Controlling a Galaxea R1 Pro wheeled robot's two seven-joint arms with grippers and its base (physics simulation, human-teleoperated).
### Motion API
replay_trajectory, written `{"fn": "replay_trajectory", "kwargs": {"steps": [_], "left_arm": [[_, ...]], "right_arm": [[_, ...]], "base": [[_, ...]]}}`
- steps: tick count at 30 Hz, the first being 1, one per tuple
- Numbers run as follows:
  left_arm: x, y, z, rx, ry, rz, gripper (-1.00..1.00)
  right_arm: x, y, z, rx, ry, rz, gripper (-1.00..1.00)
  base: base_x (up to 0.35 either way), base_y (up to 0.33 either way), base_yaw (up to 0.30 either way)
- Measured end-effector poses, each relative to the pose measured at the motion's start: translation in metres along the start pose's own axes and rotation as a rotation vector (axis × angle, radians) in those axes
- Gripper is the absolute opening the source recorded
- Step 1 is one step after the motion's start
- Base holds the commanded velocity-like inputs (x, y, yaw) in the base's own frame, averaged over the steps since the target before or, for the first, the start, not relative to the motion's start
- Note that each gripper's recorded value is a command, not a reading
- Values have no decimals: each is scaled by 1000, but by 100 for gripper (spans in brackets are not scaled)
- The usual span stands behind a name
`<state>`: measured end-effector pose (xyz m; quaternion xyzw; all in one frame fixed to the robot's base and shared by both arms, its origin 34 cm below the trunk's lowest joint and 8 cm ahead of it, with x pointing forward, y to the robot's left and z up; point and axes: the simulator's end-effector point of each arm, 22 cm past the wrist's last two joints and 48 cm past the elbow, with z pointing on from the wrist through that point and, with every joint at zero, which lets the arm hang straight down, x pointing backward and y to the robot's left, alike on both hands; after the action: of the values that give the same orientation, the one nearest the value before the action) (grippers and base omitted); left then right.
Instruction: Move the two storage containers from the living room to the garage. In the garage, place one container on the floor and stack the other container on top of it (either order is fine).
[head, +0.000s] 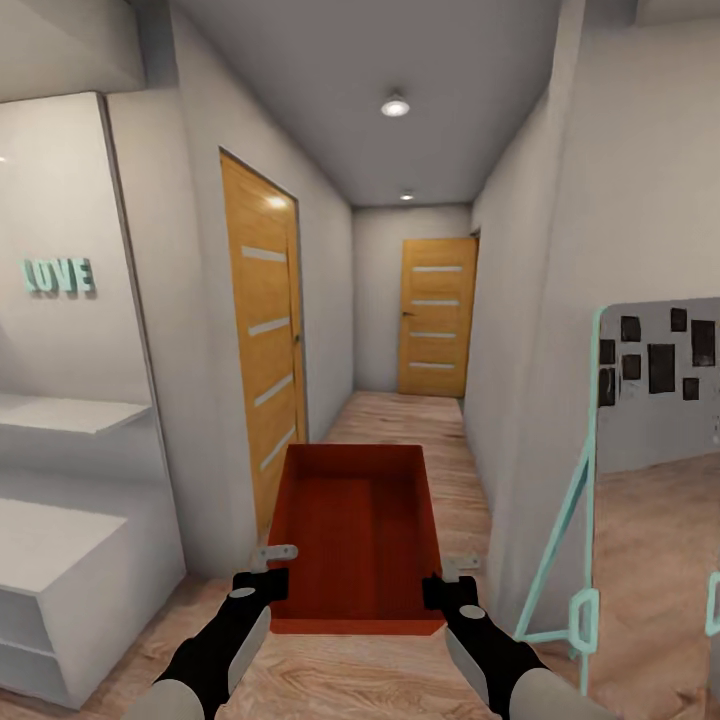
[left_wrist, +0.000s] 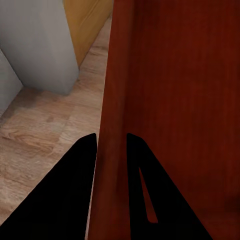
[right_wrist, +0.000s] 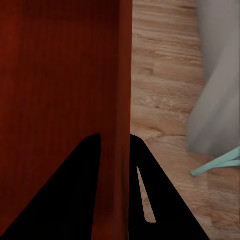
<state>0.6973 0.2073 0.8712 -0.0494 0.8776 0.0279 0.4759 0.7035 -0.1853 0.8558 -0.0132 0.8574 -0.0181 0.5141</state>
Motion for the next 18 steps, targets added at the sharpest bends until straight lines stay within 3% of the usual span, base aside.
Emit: {"fn": "replay_trajectory", "kwargs": {"steps": [18], "left_arm": [[0, 0, 0, 0, 0, 0, -100]], "right_arm": [[0, 0, 0, 0, 0, 0, -100]], "base": [[294, 232, -239]]}}
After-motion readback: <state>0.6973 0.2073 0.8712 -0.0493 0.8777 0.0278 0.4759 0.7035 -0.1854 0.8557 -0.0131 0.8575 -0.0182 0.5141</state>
